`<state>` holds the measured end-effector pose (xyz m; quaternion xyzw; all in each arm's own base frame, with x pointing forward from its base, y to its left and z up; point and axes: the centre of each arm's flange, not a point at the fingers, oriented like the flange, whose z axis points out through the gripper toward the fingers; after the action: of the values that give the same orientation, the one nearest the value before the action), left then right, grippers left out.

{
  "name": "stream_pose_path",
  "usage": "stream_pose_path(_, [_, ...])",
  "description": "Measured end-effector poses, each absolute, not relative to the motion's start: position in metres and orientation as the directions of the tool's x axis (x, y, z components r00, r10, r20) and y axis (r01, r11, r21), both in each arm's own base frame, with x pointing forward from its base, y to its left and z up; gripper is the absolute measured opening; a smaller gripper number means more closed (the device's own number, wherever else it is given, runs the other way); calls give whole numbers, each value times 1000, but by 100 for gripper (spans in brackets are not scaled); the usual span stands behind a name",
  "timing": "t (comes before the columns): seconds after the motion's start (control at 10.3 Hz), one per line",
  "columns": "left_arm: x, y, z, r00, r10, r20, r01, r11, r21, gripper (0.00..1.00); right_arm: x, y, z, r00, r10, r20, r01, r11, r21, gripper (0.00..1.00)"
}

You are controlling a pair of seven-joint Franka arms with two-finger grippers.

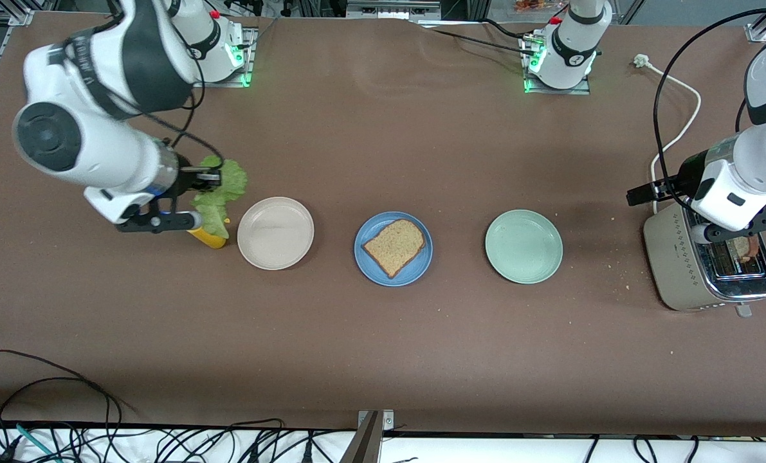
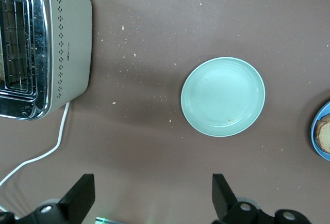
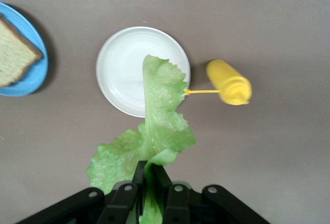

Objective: Make sandwich in blue plate with both arms
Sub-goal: 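Lift the lettuce with the right gripper and carry it over the blue plate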

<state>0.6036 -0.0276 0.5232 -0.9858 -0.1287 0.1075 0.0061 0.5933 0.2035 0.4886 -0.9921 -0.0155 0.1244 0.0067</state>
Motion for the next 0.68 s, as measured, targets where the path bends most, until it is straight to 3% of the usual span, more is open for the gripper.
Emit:
stream_pose_path(0.29, [604, -27, 523, 943, 257, -211, 254, -966, -40, 100, 588, 288, 472, 988, -74, -136, -77, -997, -19, 10])
stream_pose_path(0.68, [604, -26, 522, 943, 257, -213, 254, -966, -40, 100, 597, 358, 409, 983, -169, -70, -176, -978, -113, 10])
